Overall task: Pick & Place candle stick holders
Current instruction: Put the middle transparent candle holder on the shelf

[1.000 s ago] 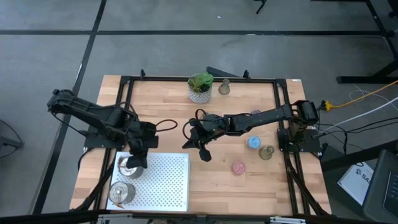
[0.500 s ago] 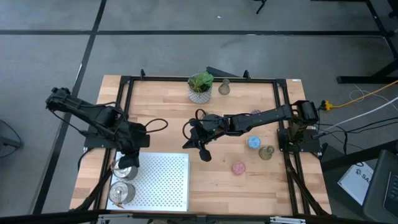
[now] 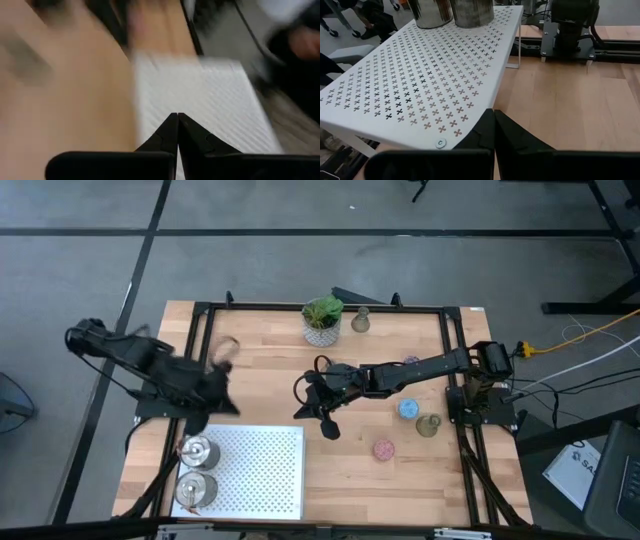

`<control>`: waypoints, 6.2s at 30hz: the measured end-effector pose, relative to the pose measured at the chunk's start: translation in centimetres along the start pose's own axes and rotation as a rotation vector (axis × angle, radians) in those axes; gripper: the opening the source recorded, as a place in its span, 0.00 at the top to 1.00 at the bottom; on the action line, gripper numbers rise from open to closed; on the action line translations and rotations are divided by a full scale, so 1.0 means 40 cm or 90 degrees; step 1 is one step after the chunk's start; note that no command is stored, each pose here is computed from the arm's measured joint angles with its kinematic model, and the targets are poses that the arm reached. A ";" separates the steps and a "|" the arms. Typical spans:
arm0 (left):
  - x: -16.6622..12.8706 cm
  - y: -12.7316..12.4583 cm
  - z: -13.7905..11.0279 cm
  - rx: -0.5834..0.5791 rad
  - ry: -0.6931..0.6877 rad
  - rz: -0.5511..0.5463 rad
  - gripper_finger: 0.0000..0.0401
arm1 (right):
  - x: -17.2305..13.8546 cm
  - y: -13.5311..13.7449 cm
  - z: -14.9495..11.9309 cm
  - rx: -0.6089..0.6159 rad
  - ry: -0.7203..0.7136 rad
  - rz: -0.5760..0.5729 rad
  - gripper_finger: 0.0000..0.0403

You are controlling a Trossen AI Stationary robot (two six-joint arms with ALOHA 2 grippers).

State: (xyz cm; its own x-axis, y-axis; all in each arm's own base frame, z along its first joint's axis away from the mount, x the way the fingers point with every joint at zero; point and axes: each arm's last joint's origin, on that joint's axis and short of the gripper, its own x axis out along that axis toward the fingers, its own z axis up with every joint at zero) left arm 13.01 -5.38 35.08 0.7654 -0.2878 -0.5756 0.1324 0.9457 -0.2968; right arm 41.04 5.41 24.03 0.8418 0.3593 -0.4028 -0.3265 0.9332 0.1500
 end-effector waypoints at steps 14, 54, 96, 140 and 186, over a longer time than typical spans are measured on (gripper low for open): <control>0.005 0.071 -0.158 0.184 -0.417 0.088 0.99 | -0.009 -0.031 -0.016 0.012 0.041 -0.020 1.00; 0.068 0.186 -0.313 0.108 -0.577 0.264 0.99 | -0.450 0.067 -0.138 0.078 0.029 -0.082 1.00; 0.066 0.189 -0.312 0.015 -0.597 0.252 0.99 | -0.359 0.000 -0.201 -0.043 0.064 -0.240 0.57; 0.091 0.195 -0.310 -0.052 -0.565 0.294 0.65 | -0.188 -0.227 -0.203 -0.142 0.308 -0.295 0.54; 0.092 0.195 -0.310 -0.051 -0.564 0.294 0.64 | -0.182 -0.223 -0.215 -0.267 0.370 -0.276 0.81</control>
State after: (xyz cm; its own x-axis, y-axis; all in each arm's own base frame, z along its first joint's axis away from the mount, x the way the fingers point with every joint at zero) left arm 9.04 -0.92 21.19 0.9284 0.3521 0.1188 -0.3138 0.9140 -0.2572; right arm 34.13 -5.56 17.84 0.6118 -0.1985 -0.7657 -0.2534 0.8678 -0.4275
